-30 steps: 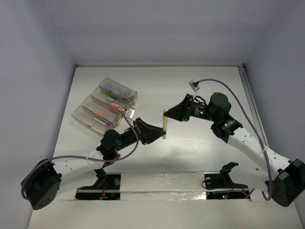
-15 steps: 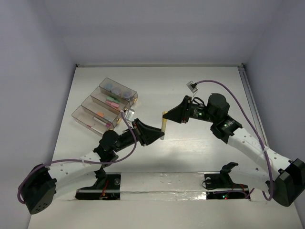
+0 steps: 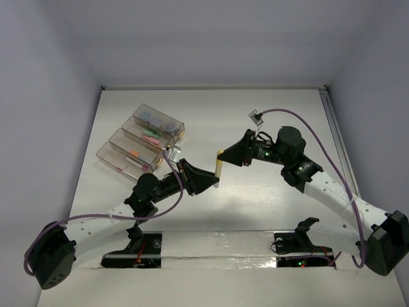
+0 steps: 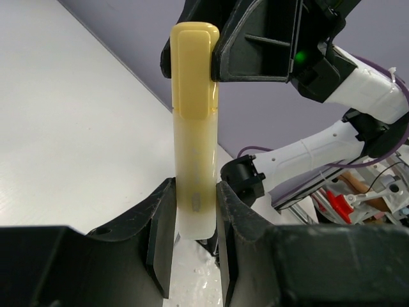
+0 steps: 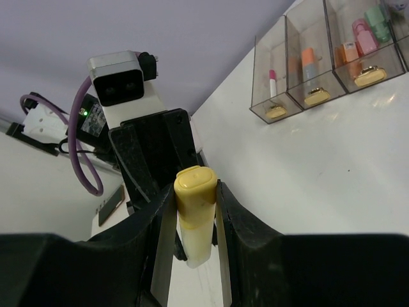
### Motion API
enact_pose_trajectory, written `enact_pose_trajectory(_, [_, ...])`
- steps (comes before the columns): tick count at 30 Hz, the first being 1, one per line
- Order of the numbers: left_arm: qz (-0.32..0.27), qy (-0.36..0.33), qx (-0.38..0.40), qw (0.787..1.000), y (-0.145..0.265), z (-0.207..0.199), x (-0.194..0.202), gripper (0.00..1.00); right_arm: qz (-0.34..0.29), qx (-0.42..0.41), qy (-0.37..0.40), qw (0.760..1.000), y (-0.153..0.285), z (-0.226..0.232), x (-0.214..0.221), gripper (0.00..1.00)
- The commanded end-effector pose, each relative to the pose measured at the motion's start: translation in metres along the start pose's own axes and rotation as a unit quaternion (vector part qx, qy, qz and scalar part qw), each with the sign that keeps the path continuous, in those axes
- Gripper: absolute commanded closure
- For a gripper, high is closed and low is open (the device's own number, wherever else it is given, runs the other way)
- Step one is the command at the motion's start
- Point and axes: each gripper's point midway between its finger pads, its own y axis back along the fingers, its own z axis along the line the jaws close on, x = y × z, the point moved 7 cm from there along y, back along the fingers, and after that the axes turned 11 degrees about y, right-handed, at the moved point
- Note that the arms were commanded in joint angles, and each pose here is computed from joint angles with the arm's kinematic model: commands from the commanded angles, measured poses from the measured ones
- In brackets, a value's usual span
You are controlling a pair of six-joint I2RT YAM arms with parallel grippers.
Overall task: Sort the stationery into containers
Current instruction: Close the pen cap on the pen.
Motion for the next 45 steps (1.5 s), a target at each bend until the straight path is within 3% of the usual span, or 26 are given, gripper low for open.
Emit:
enact_pose_trajectory(1, [-0.147,-0.055,0.053,0.986,-0.005,-0.033,-0.062,1.0,0.094,-0.053,-0.036,0.994,0.005,0.014,0.049,1.0])
enact_pose_trajectory(18, [-0.166,-0.086,0.169,0.968,-0.023,-0.083,-0.115,1.0,0.066,-0.041,-0.037,0.996,-0.009,-0.002,0.107,1.0])
enact_pose_trajectory(27, [-0.174,-0.105,0.174,0.964,-0.02,-0.097,-0.122,1.0,0.04,-0.022,-0.034,0.998,-0.005,-0.006,0.114,1.0])
enact_pose_trajectory(32, [-0.165,-0.097,0.164,0.968,-0.019,-0.089,-0.115,1.0,0.027,-0.003,-0.004,1.0,-0.005,-0.001,0.094,1.0])
enact_pose_trajectory(35, [-0.154,-0.085,0.147,0.973,-0.018,-0.077,-0.108,1.0,0.002,0.016,0.014,1.0,-0.004,0.002,0.079,0.84])
enact_pose_trajectory(38, [-0.15,-0.07,0.12,0.979,-0.017,-0.061,-0.1,1.0,-0.034,0.049,0.029,0.998,-0.005,0.005,0.054,0.58])
enact_pose_trajectory(39, [-0.149,-0.065,0.112,0.98,-0.016,-0.056,-0.098,1.0,-0.05,0.049,0.039,0.997,-0.006,0.01,0.042,0.41])
enact_pose_trajectory(40, [-0.146,-0.059,0.097,0.983,-0.015,-0.047,-0.093,1.0,-0.064,0.061,0.041,0.995,-0.006,0.011,0.034,0.33])
enact_pose_trajectory(43, [-0.151,-0.043,0.065,0.985,-0.012,-0.03,-0.087,1.0,-0.1,0.072,0.054,0.991,-0.003,0.021,0.009,0.17])
enact_pose_trajectory(45, [-0.154,-0.04,0.05,0.986,-0.011,-0.022,-0.084,1.0,-0.114,0.079,0.063,0.988,-0.001,0.025,-0.001,0.13])
